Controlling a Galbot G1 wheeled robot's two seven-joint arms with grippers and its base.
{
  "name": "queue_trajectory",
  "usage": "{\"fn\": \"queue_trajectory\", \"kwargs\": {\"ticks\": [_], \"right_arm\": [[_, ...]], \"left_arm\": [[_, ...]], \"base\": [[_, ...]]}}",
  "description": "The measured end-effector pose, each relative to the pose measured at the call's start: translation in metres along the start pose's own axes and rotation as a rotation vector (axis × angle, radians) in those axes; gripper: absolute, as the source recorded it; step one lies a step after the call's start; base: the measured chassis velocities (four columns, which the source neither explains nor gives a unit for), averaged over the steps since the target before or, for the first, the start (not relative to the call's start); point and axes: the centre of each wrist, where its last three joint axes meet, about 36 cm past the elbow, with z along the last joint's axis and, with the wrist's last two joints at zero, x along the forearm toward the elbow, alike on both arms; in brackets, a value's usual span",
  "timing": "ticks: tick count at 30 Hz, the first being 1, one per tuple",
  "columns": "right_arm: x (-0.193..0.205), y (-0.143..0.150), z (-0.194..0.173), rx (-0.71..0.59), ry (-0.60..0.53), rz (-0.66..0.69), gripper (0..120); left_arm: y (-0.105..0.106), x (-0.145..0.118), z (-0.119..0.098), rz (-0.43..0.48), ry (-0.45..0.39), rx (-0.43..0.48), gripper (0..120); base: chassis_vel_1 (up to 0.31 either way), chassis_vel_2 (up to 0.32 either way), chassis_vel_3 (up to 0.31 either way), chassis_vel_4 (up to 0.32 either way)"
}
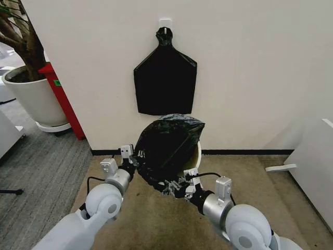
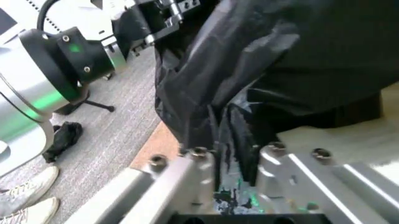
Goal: Place the garbage bag over the trash bin.
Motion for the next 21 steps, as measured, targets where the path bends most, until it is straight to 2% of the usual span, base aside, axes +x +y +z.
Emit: {"fn": "queue_trajectory", "kwargs": {"ticks": [11,21], "right_arm": [[0.012,0.005,-0.004,-0.006,-0.022,0.017,0],[0.024,0.001,-0.001,-0.04,0.014,0.167,0]], "left_arm": [[0.007,-0.015,-0.01,-0.031,-0.006,0.043,1],[0.007,-0.03,-0.02,-0.066,0.0,0.135,1]], "base": [[0.0,0.0,0.0,0.0],[0.0,0.0,0.0,0.0]]}}
